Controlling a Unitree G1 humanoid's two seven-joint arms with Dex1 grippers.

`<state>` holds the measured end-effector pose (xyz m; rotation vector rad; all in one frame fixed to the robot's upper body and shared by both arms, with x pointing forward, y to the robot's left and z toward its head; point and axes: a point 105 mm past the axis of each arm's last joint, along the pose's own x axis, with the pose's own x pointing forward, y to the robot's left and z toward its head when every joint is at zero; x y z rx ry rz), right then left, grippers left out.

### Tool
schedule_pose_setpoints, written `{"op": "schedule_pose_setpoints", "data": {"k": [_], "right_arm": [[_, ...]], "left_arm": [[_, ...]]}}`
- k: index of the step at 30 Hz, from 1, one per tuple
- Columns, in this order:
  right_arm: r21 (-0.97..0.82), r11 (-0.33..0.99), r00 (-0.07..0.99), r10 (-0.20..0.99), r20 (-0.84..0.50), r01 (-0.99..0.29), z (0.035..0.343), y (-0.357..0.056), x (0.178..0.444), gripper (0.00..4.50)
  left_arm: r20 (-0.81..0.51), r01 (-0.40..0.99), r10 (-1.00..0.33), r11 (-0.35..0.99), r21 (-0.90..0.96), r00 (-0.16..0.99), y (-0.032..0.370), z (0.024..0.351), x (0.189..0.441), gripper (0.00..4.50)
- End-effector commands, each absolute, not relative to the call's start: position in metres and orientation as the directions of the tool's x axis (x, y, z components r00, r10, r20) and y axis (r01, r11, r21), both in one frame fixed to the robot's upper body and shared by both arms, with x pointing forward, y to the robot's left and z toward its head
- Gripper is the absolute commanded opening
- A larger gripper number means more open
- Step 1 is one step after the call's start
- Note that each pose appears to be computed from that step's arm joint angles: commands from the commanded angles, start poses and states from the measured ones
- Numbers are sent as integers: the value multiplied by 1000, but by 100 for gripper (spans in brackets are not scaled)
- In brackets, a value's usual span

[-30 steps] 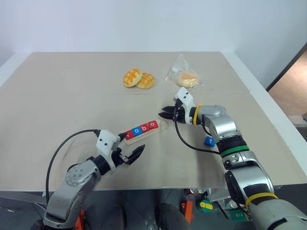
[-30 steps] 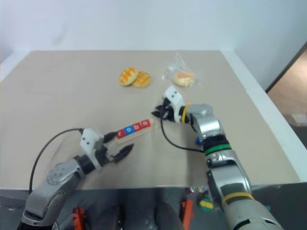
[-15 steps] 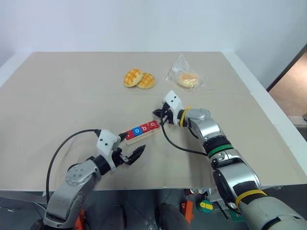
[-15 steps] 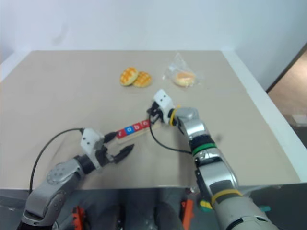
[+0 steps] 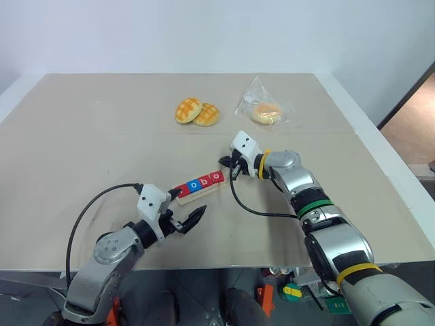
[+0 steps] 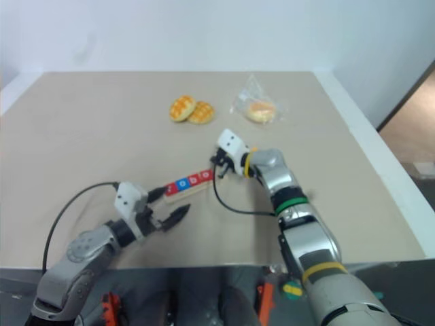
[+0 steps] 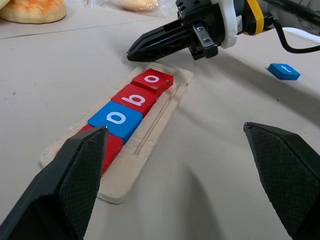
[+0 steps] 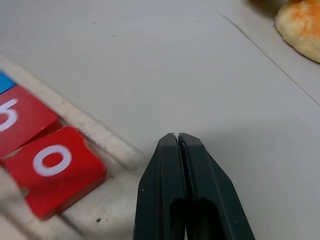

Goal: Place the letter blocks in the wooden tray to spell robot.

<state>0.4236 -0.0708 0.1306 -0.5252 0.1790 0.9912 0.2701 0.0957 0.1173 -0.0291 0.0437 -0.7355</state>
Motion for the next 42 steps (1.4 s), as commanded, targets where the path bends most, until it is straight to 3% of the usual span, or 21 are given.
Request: {"op": "schedule_pose_setpoints", "data": {"k": [1, 14, 28, 36, 42], "right_arm": [[-363, 397, 522, 767, -373, -843, 143, -68, 422, 2], [-342, 344, 467, 788, -400, -874, 142, -71, 410, 2], [-368, 409, 529, 781, -332, -835, 162, -86, 404, 2], [-305, 340, 435, 835, -338, -890, 160, -75, 359, 2], [-283, 349, 436, 827, -356, -893, 152, -71, 350, 2]], "left_arm": [[4, 674, -674, 738, -22, 738, 94, 126, 268, 450], [-4, 680, -680, 733, -25, 733, 94, 124, 270, 450], [-11, 682, -682, 732, -19, 731, 96, 124, 269, 450], [-8, 686, -686, 727, -17, 727, 97, 125, 270, 450], [3, 694, -694, 720, -27, 720, 95, 128, 272, 450]]}}
